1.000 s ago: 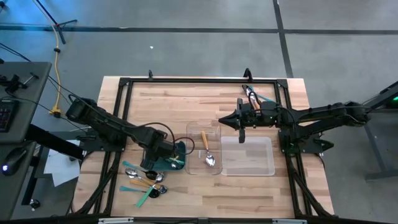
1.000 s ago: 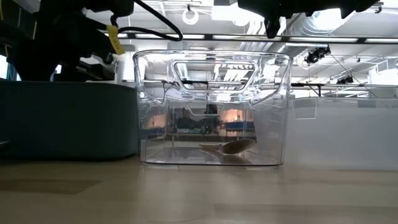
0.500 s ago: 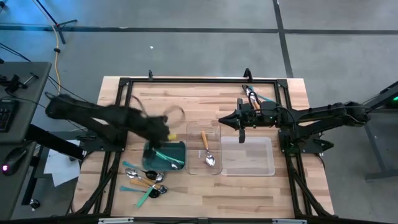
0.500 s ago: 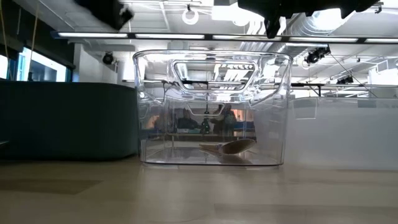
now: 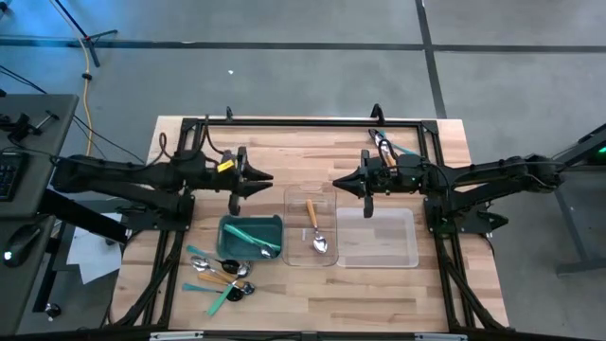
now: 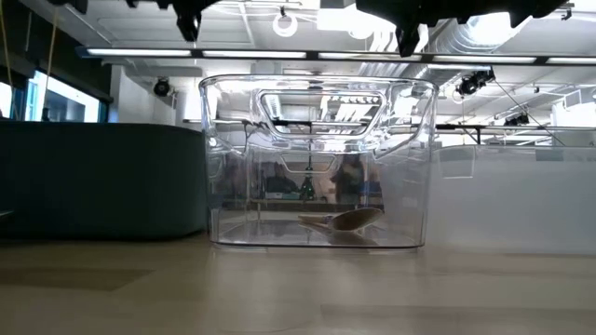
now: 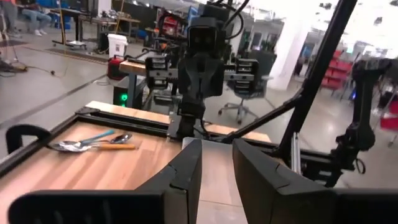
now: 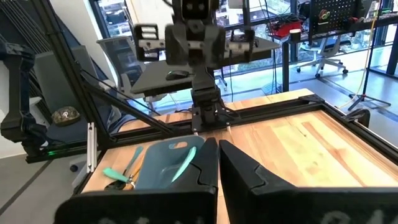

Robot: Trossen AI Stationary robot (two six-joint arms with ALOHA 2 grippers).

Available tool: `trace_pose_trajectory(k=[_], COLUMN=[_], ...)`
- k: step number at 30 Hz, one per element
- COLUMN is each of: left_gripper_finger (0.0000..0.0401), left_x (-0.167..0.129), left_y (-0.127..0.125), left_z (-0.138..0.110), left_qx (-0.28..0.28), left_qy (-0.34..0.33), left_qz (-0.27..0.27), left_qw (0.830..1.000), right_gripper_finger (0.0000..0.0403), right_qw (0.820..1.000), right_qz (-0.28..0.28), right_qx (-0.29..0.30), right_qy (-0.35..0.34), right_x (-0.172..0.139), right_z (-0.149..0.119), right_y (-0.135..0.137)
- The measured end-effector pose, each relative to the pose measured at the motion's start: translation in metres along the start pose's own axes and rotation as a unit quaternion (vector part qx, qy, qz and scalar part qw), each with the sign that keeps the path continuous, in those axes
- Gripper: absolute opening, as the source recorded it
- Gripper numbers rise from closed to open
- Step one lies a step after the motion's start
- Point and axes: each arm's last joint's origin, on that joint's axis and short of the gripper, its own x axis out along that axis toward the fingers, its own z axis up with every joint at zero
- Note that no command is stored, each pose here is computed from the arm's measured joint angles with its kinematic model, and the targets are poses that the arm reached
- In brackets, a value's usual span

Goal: Sort silverware by color (type)
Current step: Put the light blue spoon into the blue bin

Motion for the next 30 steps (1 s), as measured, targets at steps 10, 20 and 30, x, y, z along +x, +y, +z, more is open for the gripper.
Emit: trace_pose_trajectory(k=[10,20,30], left_gripper_finger=[0.0078,0.0006,0.0001], left_x=[0.007,0.006,0.006], left_y=[0.004,0.004,0.004], left_z=[-0.018,-0.016,-0.016], left_qx=[-0.008,0.014,0.014], left_qy=[0.013,0.006,0.008], left_qz=[0.014,0.012,0.014], left_qw=[1.0,1.0,1.0], right_gripper_finger=[0.0,0.0,0.0], right_qw=[1.0,1.0,1.0], right_qz=[0.0,0.0,0.0], right_qx=[0.0,0.0,0.0], right_qy=[-0.003,-0.003,-0.003], right_x=[0.0,0.0,0.0], right_z=[0.001,0.001,0.001], right_y=[0.0,0.0,0.0])
